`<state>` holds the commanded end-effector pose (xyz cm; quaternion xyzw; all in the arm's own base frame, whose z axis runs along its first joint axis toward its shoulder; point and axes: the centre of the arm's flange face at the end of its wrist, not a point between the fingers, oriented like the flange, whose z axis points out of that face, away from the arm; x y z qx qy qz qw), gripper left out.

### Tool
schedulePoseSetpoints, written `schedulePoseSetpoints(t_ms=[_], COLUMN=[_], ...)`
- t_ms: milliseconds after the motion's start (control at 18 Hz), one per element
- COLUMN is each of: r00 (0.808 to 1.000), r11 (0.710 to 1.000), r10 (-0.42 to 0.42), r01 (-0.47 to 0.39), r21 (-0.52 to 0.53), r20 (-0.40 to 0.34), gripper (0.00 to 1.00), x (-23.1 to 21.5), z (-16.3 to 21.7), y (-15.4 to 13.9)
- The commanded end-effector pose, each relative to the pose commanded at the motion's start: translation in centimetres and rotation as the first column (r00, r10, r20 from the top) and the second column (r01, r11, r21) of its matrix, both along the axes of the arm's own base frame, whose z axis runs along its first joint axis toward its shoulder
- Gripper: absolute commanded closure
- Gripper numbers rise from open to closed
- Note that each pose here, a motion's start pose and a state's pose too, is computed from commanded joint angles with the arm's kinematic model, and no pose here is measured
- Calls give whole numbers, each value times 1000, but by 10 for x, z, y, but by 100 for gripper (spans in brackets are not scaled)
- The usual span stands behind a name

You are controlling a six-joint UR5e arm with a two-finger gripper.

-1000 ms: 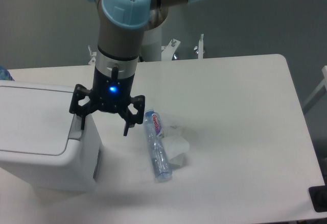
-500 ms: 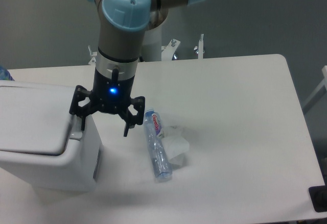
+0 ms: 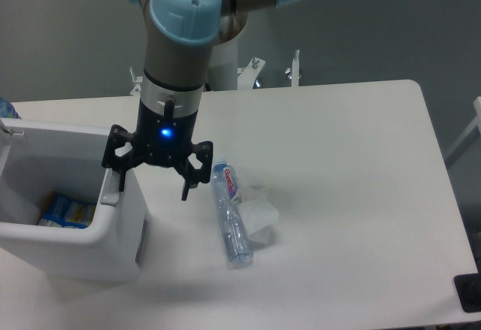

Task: Open the trash can
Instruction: 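Withdraw the gripper from the open trash can back over the bottle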

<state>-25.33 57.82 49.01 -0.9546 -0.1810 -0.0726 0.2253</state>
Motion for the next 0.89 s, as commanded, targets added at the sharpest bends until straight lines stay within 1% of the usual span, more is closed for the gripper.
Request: schedulePoseSetpoints(t_ms=[111, 222, 389, 500, 667, 833, 889], r00=[1000, 997, 992, 988, 990, 989, 988], r11=[1000, 997, 992, 989, 993, 998, 999], r10=[21, 70, 123, 140, 119, 61, 34], r01=[-21, -69, -121, -138, -117, -59, -34], r21=[8, 19, 41, 46, 29, 15, 7], r20=[-10, -18, -39, -56, -80, -137, -149], gripper=[0, 0, 0, 0, 0, 0, 0], x=[-17, -48, -80, -105, -140, -175, -183], z=[2, 1, -2, -4, -22, -28, -34], y=[-7, -19, -34, -45, -56, -82, -87])
